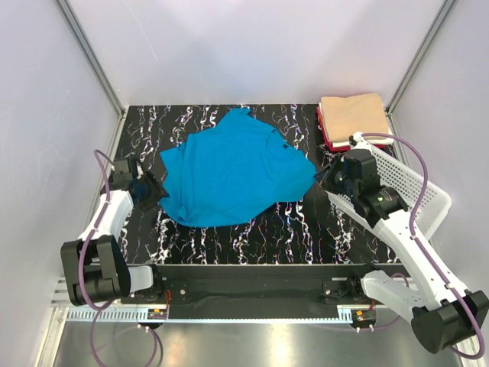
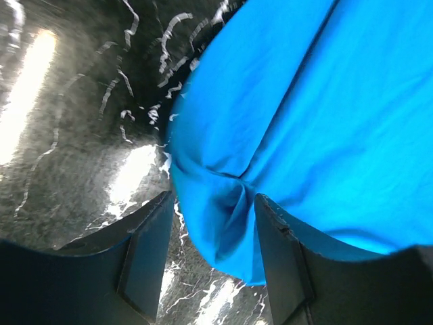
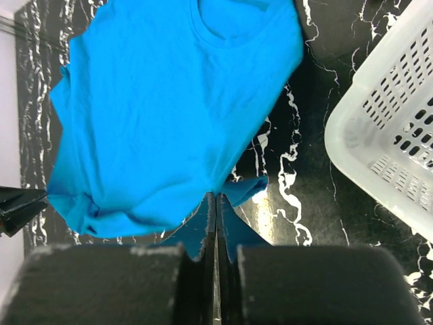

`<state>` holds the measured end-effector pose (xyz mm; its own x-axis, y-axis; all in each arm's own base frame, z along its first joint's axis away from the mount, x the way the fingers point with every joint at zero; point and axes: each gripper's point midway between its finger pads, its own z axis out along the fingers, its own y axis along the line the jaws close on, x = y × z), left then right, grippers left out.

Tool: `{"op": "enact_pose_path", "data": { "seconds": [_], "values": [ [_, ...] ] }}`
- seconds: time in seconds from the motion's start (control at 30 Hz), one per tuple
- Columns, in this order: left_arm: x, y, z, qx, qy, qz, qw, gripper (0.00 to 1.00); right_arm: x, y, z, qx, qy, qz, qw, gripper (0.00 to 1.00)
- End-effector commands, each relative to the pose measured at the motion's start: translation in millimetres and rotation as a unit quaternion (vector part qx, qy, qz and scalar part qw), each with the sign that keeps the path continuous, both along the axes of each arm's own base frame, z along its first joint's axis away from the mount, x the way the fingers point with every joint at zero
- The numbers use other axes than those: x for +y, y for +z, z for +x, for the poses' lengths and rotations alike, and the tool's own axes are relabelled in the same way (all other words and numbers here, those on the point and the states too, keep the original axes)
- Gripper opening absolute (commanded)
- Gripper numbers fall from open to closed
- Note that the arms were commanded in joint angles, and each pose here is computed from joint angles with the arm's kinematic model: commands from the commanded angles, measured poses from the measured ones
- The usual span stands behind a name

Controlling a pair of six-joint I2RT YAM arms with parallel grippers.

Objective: Fold and stack the t-shirts
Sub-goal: Flatten the tshirt out

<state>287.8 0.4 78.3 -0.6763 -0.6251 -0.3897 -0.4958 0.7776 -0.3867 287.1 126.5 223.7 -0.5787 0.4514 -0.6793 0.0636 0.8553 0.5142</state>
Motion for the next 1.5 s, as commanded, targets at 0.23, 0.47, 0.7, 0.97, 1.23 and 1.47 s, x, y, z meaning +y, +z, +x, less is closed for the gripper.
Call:
{"op": "enact_pose_path", "data": {
  "seconds": [0.23, 0.47, 0.7, 0.97, 1.23, 1.47],
  "values": [
    [-16.8, -6.9, 10.0, 0.002, -0.030, 0.006, 1.000, 0.57, 8.3, 11.2, 8.2, -0.017, 0.025, -0.001, 1.000, 0.00],
    [-38.0, 4.4, 2.5, -0.006, -0.072, 0.050, 0.996, 0.54, 9.0, 10.9, 7.1, -0.021, 0.025, 0.005, 0.999, 0.00],
    [-33.5, -22.5, -16.3, 0.053, -0.049, 0.066, 0.995, 0.54, 10.4, 14.2, 8.8, -0.025, 0.027, 0.007, 0.999, 0.00],
    [-36.5, -12.5, -34.2, 0.015, -0.004, 0.040, 0.999, 0.51, 9.8, 6.5, 7.7, -0.017, 0.026, 0.004, 1.000, 0.00],
    [-47.8, -38.1, -55.9, 0.028, 0.000, 0.002, 1.000, 0.49, 17.6, 5.9, 7.8, -0.010, 0.038, 0.020, 0.999, 0.00],
    [-54.9, -39.8, -54.6, 0.016, -0.001, -0.019, 1.000, 0.49, 19.8, 1.3, 7.4, -0.003, 0.040, 0.025, 0.999, 0.00]
  ]
}}
